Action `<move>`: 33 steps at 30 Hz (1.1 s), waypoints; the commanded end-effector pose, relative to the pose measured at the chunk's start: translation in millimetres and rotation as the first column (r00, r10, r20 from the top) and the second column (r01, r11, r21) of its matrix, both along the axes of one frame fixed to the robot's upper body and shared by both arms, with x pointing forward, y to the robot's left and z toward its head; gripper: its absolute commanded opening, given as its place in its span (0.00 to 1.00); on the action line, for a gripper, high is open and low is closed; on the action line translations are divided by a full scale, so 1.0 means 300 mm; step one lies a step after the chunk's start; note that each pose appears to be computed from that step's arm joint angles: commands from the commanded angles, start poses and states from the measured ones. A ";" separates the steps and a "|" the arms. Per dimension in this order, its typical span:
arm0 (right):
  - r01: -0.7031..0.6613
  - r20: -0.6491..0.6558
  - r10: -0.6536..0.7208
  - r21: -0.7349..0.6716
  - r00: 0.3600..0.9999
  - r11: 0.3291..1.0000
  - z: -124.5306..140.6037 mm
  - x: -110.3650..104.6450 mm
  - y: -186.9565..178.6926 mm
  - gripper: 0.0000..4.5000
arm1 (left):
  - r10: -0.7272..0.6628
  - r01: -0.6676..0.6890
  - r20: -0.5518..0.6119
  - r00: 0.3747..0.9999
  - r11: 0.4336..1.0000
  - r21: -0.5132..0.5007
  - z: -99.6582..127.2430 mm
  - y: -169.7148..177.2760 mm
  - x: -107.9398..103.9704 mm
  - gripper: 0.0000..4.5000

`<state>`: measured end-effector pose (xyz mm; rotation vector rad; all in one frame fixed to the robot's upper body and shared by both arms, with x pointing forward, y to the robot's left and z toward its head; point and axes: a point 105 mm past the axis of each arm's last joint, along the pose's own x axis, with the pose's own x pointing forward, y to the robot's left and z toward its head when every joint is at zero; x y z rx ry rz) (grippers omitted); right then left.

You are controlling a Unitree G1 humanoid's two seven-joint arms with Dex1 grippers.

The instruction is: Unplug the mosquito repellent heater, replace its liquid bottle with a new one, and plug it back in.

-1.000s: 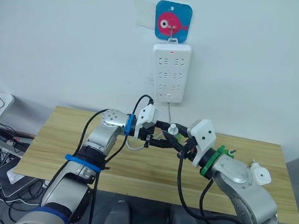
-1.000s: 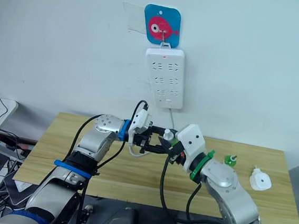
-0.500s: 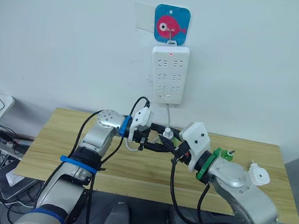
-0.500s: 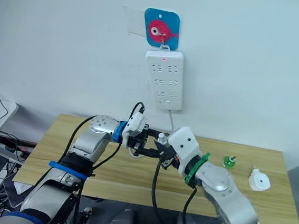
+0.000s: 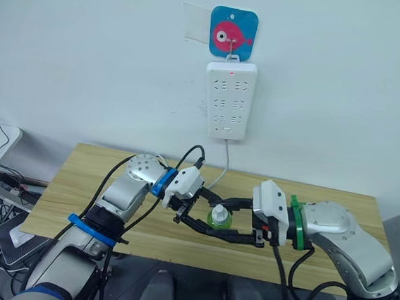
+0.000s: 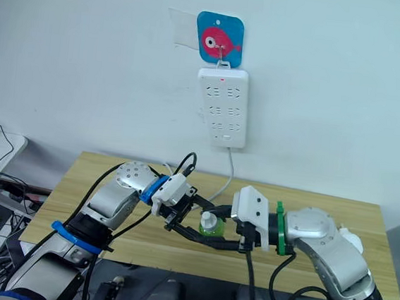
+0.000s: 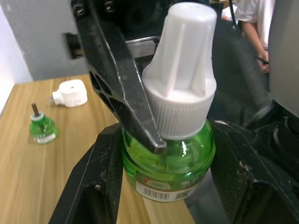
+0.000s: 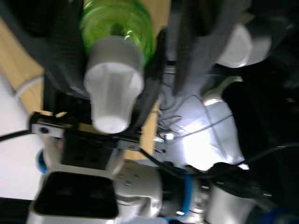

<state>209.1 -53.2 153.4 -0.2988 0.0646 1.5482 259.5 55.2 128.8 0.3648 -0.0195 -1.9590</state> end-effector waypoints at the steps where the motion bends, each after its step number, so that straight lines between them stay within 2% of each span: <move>1: -0.107 -0.010 0.108 0.062 0.994 0.992 0.053 -0.084 -0.065 0.89 | 0.093 -0.092 0.023 0.995 0.995 -0.040 0.042 0.034 0.052 0.50; 2: -0.069 -0.010 0.070 0.065 0.997 0.995 0.060 -0.083 -0.096 0.98 | 0.104 -0.103 0.023 0.994 0.994 -0.045 0.042 0.034 0.058 0.50; 3: -0.029 -0.012 0.030 0.075 0.999 0.997 0.068 -0.080 -0.113 0.99 | 0.117 -0.116 0.022 0.993 0.992 -0.050 0.040 0.034 0.064 0.50; 7: 0.126 0.013 -0.129 0.122 0.992 0.984 0.098 -0.076 -0.082 0.99 | 0.175 -0.174 0.013 0.984 0.982 -0.080 0.037 0.026 0.088 0.50; 13: 0.310 0.065 -0.326 0.182 0.943 0.933 0.124 -0.028 0.059 0.99 | 0.258 -0.256 0.000 0.966 0.959 -0.122 0.039 0.010 0.122 0.50; 20: 0.474 0.040 -0.491 0.203 0.870 0.857 0.059 0.097 0.156 0.99 | 0.282 -0.279 0.001 0.960 0.951 -0.135 0.048 -0.001 0.145 0.50; 26: 0.527 0.058 -0.551 0.225 0.833 0.820 0.048 0.159 0.120 0.99 | 0.280 -0.277 0.005 0.960 0.951 -0.138 0.053 -0.004 0.151 0.50; 33: 0.497 0.057 -0.527 0.259 0.848 0.828 0.116 0.112 0.119 0.99 | 0.282 -0.279 0.006 0.959 0.951 -0.132 0.051 0.007 0.154 0.50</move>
